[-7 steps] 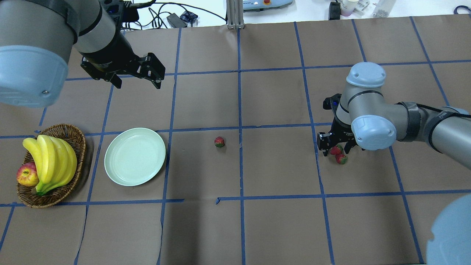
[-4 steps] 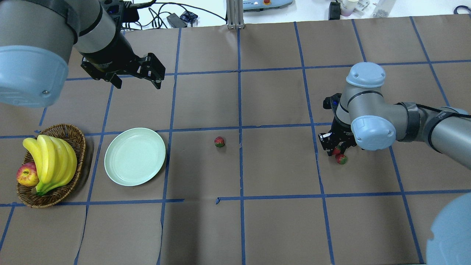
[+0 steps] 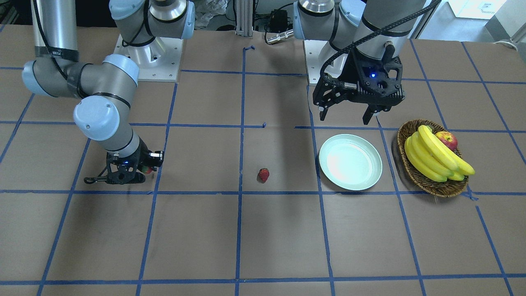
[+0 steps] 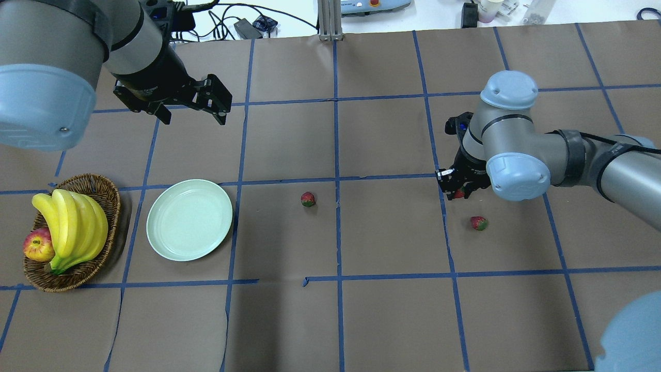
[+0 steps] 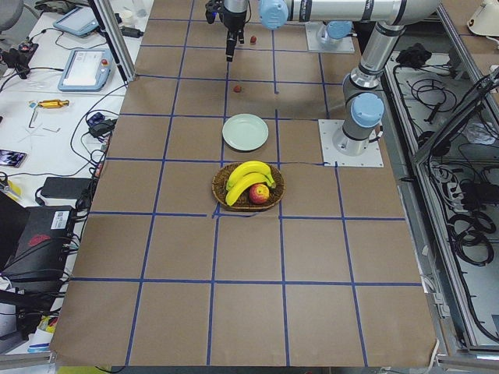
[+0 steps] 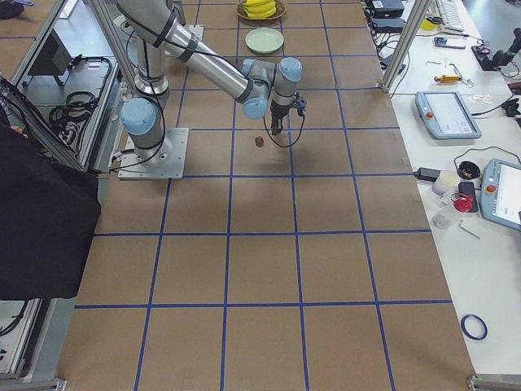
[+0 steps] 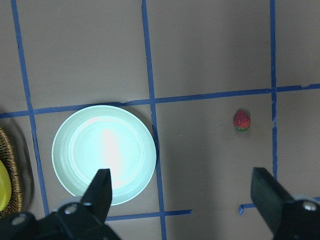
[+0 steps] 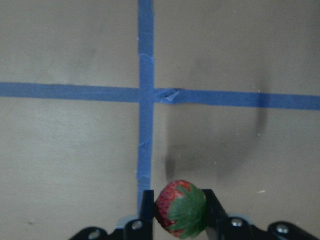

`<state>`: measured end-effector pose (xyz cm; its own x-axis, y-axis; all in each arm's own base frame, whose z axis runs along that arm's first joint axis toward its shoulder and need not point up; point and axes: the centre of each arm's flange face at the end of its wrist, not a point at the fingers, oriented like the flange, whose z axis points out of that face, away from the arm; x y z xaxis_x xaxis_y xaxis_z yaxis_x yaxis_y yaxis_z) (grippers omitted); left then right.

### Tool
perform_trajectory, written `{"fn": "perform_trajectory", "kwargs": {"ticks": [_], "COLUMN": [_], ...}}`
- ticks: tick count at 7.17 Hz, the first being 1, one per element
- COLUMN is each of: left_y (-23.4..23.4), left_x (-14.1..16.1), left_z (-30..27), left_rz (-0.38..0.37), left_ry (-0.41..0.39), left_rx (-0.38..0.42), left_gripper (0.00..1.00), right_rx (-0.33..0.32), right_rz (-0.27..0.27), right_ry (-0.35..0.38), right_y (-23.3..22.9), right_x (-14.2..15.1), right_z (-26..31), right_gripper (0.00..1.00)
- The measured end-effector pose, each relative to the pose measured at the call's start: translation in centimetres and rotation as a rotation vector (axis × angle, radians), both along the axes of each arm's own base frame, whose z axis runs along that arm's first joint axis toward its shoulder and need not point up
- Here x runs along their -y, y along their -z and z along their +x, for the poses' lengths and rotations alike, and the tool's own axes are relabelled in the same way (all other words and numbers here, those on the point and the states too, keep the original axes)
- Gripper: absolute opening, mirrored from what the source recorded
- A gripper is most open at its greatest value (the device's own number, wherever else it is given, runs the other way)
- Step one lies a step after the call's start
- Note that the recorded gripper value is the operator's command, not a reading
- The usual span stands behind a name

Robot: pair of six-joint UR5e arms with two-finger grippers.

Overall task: Collect all strawberries into plate
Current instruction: 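Carry it and set it down beside the first strawberry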

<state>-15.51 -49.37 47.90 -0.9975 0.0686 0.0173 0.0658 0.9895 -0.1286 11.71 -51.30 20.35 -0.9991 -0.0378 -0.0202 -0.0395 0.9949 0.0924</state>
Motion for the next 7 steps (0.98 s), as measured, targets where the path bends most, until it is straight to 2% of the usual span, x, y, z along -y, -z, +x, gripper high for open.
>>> {"fn": "perform_trajectory", "kwargs": {"ticks": [2,4,7], "left_y": [0.0,-0.1,-0.2], "left_x": [0.0,0.0,0.0], "left_z": [0.0,0.0,0.0], "left_rz": [-0.001,-0.002,-0.003], "left_ry": [0.000,0.000,0.000], "left_rx": [0.000,0.000,0.000], "left_gripper": [1.00,1.00,1.00], "right_rx": [0.005,0.020,0.036], "right_rz": [-0.058,-0.081,-0.089], "right_ry": [0.072,0.161,0.202], "right_y": [-1.9,-2.1,0.5], "right_x": [-1.0,-3.4,-7.0], "right_z": [9.5,17.8,25.5], "right_gripper": [0.00,0.00,0.00]}}
